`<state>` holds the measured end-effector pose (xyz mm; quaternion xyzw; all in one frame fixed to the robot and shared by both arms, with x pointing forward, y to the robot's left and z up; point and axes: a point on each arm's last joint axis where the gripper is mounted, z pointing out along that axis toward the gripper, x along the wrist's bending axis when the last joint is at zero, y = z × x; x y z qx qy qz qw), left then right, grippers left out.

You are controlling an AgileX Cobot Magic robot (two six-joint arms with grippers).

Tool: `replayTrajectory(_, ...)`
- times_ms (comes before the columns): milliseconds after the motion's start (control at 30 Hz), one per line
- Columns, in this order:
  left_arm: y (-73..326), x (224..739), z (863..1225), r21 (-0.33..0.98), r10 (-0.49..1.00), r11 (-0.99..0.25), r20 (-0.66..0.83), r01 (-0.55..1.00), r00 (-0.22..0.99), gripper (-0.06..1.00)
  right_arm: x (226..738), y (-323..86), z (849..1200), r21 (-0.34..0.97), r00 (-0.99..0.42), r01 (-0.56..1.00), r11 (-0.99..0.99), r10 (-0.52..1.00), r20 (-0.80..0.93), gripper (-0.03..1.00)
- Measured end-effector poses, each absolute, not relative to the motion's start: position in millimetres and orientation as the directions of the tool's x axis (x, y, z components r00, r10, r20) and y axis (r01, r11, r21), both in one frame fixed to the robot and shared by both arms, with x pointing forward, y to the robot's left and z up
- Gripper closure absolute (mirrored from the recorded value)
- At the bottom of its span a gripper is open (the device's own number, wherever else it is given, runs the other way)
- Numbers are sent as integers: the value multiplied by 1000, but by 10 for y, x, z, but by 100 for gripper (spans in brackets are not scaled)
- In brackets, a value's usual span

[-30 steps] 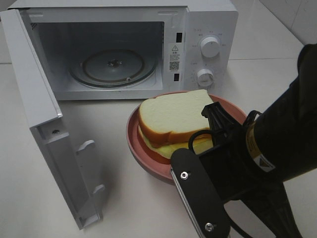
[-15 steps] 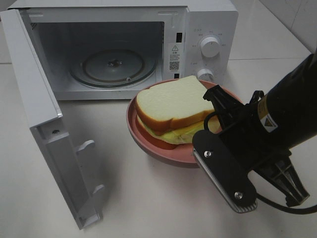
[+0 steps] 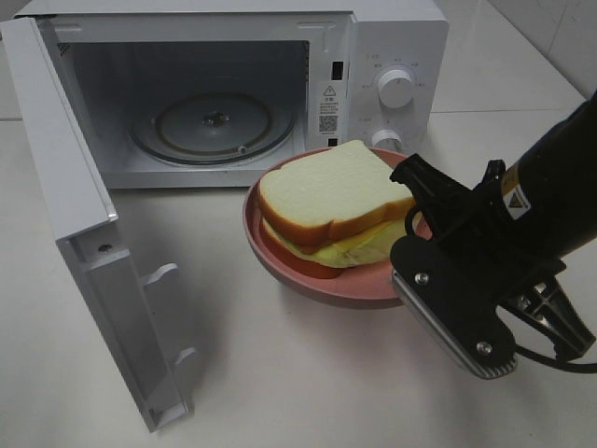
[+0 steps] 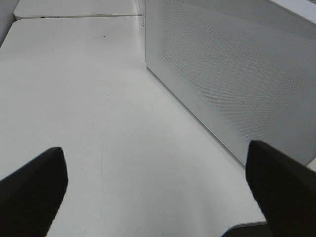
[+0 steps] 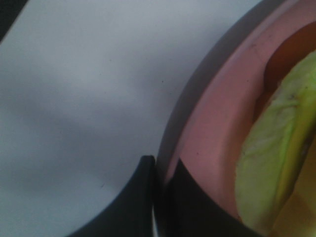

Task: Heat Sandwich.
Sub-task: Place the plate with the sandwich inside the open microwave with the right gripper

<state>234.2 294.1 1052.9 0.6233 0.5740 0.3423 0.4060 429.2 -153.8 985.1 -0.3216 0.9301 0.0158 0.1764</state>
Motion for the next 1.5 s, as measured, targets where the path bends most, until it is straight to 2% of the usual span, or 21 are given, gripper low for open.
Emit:
replayTrajectory(500, 2941, 2342, 10529, 899, 994, -11, -39, 438, 107, 3, 4364, -1506, 9814, -80, -721, -619, 781, -606, -337, 93)
replayTrajectory(1500, 2941, 2342, 10529, 899, 994, -11, -39, 438, 107, 3, 4950, -850, 9724, -16, -710, -651, 759, -616, -340, 93)
